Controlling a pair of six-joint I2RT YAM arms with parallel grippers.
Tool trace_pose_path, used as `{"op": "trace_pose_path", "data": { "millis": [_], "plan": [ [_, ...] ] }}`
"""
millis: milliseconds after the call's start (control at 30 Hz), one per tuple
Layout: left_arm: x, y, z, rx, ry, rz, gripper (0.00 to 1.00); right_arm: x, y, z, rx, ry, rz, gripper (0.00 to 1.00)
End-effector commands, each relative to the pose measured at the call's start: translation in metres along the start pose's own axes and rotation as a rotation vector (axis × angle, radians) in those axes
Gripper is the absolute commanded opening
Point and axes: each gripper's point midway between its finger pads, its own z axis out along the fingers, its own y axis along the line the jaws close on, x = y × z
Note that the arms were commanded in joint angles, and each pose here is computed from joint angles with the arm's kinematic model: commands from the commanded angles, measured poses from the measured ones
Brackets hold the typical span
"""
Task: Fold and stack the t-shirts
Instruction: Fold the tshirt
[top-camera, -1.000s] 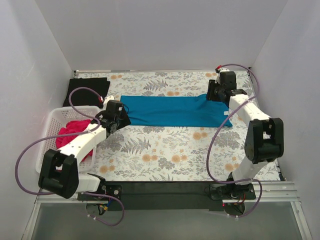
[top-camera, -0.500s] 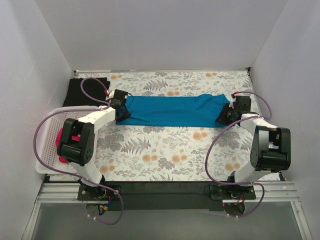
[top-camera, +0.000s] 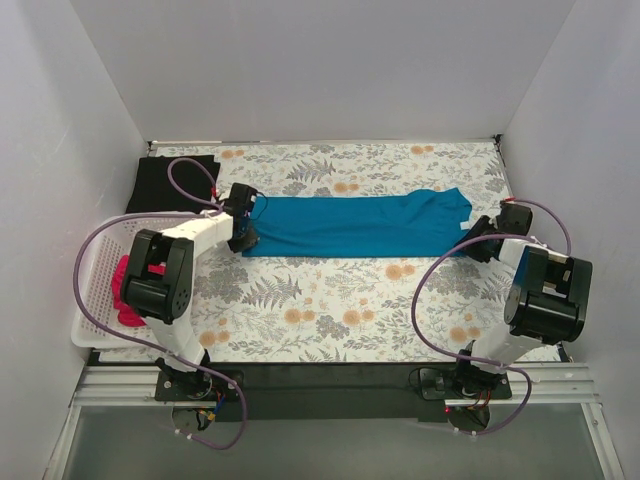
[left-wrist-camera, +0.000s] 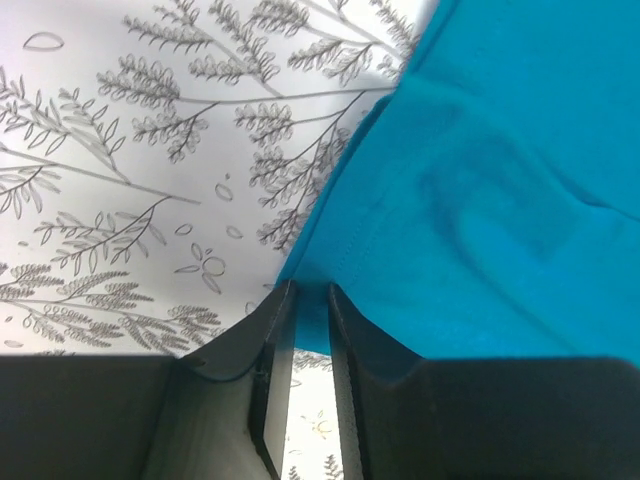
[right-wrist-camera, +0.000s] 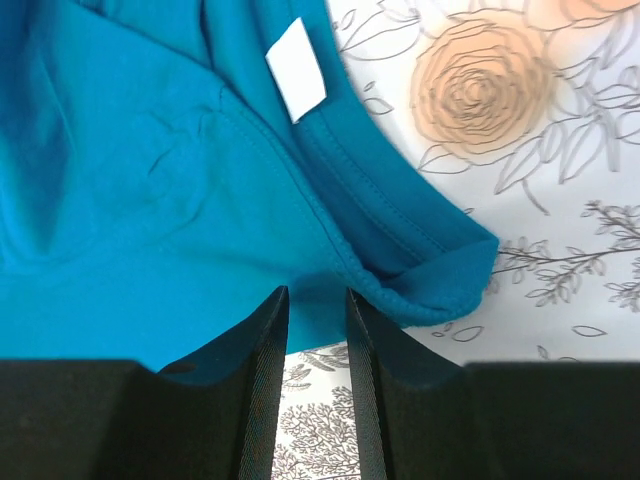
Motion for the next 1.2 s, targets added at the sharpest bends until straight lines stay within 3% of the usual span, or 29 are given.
{"op": "trace_pose_path", "data": {
  "millis": [0,233,367,500,633,767,900,1033,1167],
  "plan": [
    [0.042,0.033,-0.007,-0.100,0.137,0.043,0.18,0.006,-0.032,-0.003,0.127,0.007,0.037,0.37],
    [0.082,0.052,-0.038,-0.043,0.186,0.010,0.13,0.001,-0.032,-0.022,0.150,-0.044,0.030,0.38],
    [0.079,0.045,-0.058,0.029,0.148,-0.026,0.22,-0.017,-0.007,-0.045,0.106,-0.149,-0.047,0.38],
    [0.059,0.032,-0.077,0.091,0.079,-0.040,0.34,-0.027,0.054,-0.059,-0.016,-0.215,-0.216,0.40],
    [0.038,0.022,-0.092,0.138,0.017,-0.067,0.39,-0.011,0.141,-0.065,-0.244,-0.229,-0.462,0.40],
    [0.032,0.010,-0.090,0.187,0.000,-0.080,0.36,0.056,0.217,-0.051,-0.514,-0.037,-0.622,0.40],
    [0.040,0.002,-0.077,0.195,0.034,-0.055,0.28,0.099,0.267,-0.039,-0.640,0.047,-0.726,0.40],
    [0.059,0.004,-0.058,0.157,0.097,-0.019,0.20,0.122,0.286,-0.014,-0.663,0.132,-0.721,0.40],
    [0.080,0.020,-0.043,0.077,0.163,0.016,0.13,0.133,0.271,0.022,-0.583,0.185,-0.699,0.40]
  ]
}}
